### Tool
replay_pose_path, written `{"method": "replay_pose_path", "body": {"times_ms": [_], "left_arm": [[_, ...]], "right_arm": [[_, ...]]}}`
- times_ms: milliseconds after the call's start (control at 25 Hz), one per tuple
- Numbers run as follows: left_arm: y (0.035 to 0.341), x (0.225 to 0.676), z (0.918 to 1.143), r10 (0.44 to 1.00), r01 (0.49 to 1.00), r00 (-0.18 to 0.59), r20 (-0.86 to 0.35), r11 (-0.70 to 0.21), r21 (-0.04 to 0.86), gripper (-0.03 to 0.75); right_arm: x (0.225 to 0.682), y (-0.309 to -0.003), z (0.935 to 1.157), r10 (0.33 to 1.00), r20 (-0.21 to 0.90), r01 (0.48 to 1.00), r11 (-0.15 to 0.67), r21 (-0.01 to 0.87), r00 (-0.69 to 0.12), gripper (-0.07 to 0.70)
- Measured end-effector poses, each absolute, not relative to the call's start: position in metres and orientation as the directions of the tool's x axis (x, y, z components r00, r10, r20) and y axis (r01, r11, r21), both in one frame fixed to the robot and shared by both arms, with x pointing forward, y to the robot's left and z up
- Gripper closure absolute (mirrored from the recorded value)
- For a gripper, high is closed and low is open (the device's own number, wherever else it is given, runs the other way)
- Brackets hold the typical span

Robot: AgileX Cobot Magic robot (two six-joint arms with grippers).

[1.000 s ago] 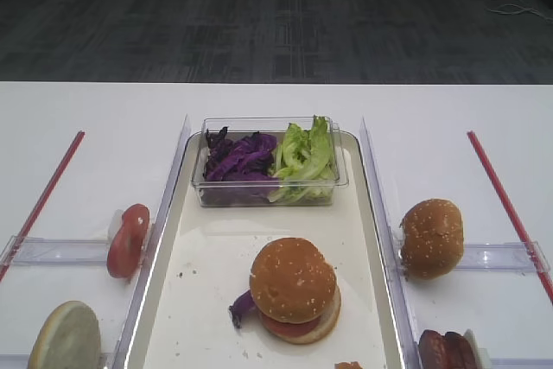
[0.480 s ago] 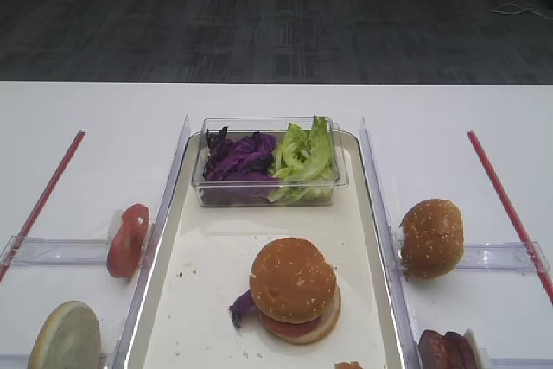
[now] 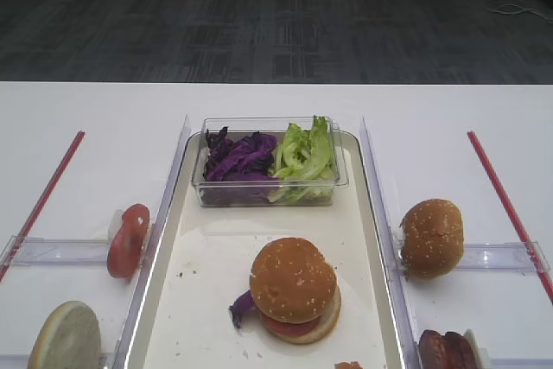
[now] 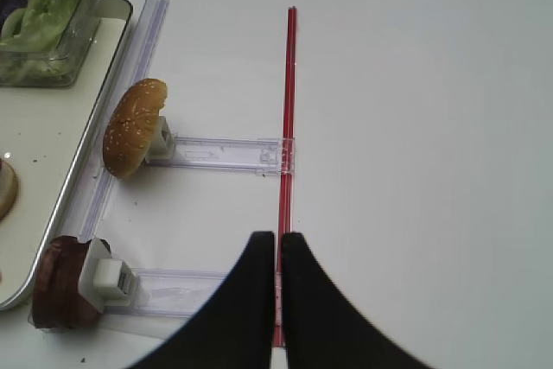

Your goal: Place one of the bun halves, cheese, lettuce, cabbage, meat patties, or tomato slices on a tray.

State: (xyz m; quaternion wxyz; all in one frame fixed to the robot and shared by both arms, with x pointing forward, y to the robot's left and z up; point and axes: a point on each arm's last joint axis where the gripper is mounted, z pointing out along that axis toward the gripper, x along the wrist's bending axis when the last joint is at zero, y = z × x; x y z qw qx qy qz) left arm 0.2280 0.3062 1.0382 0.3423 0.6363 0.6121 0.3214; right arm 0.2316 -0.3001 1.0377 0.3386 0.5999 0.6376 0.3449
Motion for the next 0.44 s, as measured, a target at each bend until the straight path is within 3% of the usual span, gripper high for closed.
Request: {"method": "replay_pose_path", "body": {"times_ms": [440], "left_arm": [[0.3062, 0.228, 1.0382, 0.999, 0.559, 0.044, -0.01, -0.016, 0.829, 0.319]], "right_arm": [[0.2316, -0.3001, 1.0377, 0.999, -0.018, 0.531, 0.042, 0.846, -0.051, 0.587]]}}
